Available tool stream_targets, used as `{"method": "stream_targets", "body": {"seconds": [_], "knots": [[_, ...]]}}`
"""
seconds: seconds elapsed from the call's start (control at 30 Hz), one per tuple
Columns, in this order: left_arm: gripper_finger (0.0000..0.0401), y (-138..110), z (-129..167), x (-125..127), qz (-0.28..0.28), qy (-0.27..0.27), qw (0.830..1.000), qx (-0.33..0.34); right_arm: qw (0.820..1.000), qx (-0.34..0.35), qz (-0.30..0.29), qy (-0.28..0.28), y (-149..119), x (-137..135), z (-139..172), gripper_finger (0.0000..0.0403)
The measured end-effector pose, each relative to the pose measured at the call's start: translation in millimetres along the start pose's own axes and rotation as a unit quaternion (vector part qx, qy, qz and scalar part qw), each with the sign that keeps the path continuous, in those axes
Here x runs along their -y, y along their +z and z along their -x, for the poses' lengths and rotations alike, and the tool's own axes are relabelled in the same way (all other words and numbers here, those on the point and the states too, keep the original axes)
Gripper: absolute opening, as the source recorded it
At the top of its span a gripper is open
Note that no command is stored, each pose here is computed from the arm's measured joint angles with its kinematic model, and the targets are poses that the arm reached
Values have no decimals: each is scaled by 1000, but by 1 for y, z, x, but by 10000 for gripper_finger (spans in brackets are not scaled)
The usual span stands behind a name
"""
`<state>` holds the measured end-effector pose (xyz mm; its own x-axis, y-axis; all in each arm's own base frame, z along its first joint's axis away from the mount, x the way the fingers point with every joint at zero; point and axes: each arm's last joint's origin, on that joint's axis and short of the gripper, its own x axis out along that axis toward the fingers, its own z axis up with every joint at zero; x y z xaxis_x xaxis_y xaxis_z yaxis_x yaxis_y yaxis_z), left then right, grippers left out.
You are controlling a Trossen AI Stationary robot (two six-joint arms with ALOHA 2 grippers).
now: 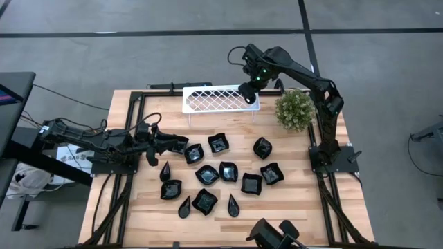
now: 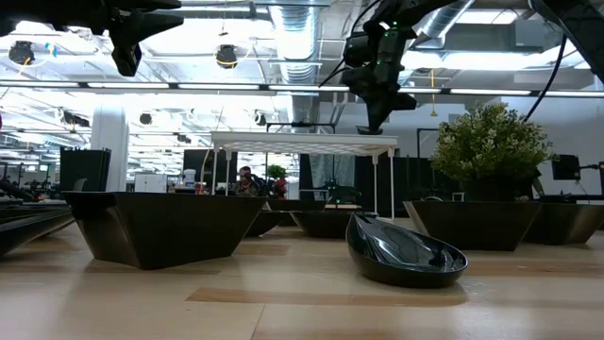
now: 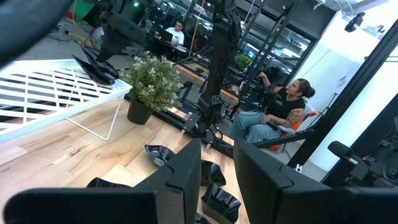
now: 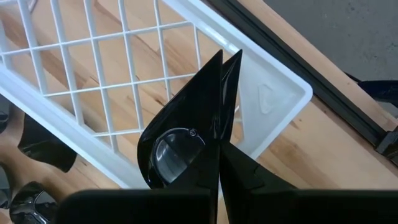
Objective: Pick & Place Mini shaped plates
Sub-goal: Stack the black drop shaped plate on top of the black drop shaped plate on the shelf
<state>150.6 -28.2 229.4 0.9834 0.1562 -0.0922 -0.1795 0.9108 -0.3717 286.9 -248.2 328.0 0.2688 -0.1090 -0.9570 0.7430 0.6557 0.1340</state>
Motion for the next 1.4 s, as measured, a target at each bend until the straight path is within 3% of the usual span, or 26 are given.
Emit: {"method": "stream_targets", "body": {"seconds": [1.0, 1.4], "knots": [[97, 0, 0, 0, 0, 0, 1000, 0, 1000, 1, 5, -11, 0, 1, 0, 0], [97, 0, 0, 0, 0, 0, 1000, 0, 1000, 2, 6, -11, 0, 1, 0, 51]]}}
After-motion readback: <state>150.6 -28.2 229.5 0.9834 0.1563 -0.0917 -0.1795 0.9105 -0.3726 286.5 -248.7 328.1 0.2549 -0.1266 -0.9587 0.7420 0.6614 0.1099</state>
